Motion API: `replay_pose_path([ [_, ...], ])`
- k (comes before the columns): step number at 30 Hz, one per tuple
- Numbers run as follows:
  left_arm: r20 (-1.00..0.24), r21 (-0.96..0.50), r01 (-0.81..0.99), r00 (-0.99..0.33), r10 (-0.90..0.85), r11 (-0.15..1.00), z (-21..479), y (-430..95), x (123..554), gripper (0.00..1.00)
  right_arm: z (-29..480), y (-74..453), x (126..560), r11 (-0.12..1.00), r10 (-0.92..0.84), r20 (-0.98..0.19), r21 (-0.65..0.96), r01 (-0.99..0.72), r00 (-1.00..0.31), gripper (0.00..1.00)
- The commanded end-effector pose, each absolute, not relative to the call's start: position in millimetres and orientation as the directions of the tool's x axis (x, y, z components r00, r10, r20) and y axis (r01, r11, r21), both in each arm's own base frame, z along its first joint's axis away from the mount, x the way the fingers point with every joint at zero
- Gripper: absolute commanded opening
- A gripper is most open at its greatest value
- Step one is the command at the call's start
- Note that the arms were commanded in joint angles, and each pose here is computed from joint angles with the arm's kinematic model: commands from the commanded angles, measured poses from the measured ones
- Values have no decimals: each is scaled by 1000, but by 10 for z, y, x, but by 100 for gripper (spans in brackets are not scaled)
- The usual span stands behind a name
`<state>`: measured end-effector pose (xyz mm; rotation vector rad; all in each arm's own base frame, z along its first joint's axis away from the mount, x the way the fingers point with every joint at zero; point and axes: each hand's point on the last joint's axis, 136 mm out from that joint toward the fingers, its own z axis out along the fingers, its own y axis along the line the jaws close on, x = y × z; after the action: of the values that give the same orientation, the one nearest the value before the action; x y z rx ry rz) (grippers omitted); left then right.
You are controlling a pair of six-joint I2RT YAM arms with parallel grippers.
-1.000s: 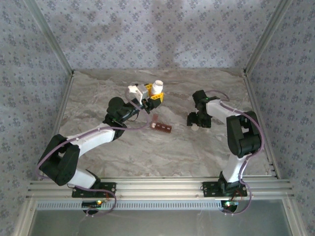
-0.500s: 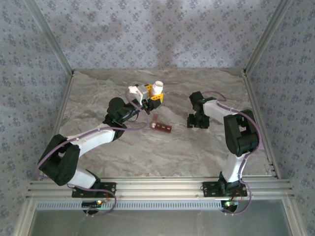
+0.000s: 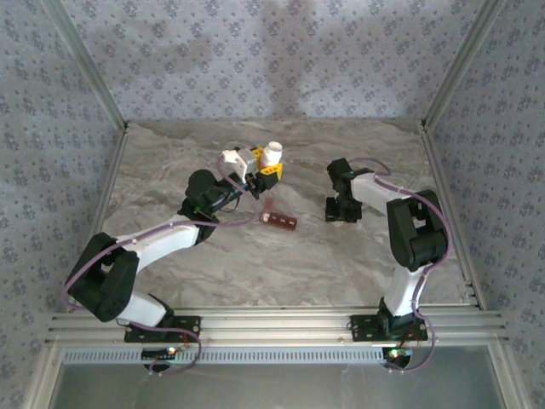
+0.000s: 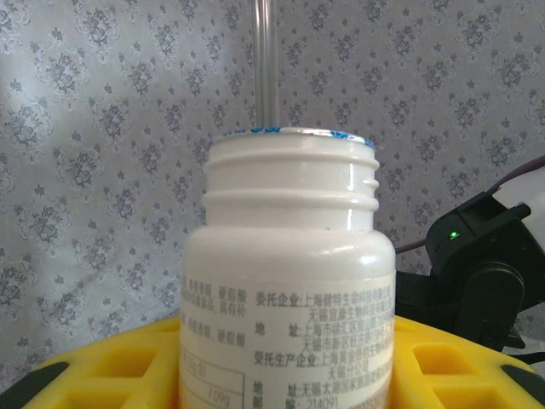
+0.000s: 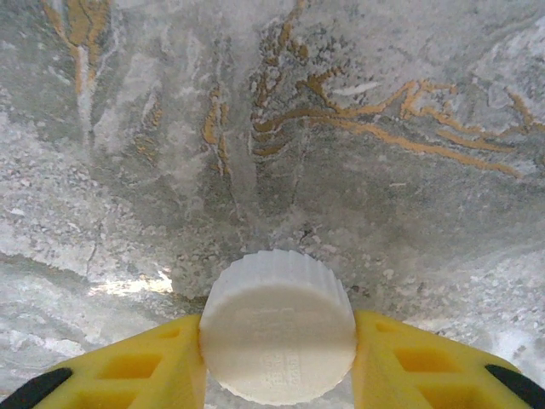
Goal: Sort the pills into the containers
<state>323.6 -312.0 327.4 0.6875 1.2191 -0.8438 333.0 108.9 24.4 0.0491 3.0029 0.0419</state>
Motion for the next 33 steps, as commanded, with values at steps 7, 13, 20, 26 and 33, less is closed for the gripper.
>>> replay_pose_path([
  [7,-968,32,860,154,-199,509,3366,-3111,3150,0,339,1110,3332,1000,18,-148,23,15,-989,37],
  [13,-970,41,855,157,-183,517,3325,-3095,3181,0,491,1181,3433,999,12,-189,42,5,-982,34],
  [20,-974,42,854,149,-168,518,3252,-3080,3289,0,709,1233,3495,998,15,-222,68,0,-975,31],
  [26,-978,31,859,131,-162,510,3159,-3101,3376,0,950,1274,3571,996,16,-261,87,-7,-965,31],
  [33,-979,20,858,121,-163,514,3053,-3096,3462,0,1200,1320,3660,994,13,-292,105,-18,-956,31],
])
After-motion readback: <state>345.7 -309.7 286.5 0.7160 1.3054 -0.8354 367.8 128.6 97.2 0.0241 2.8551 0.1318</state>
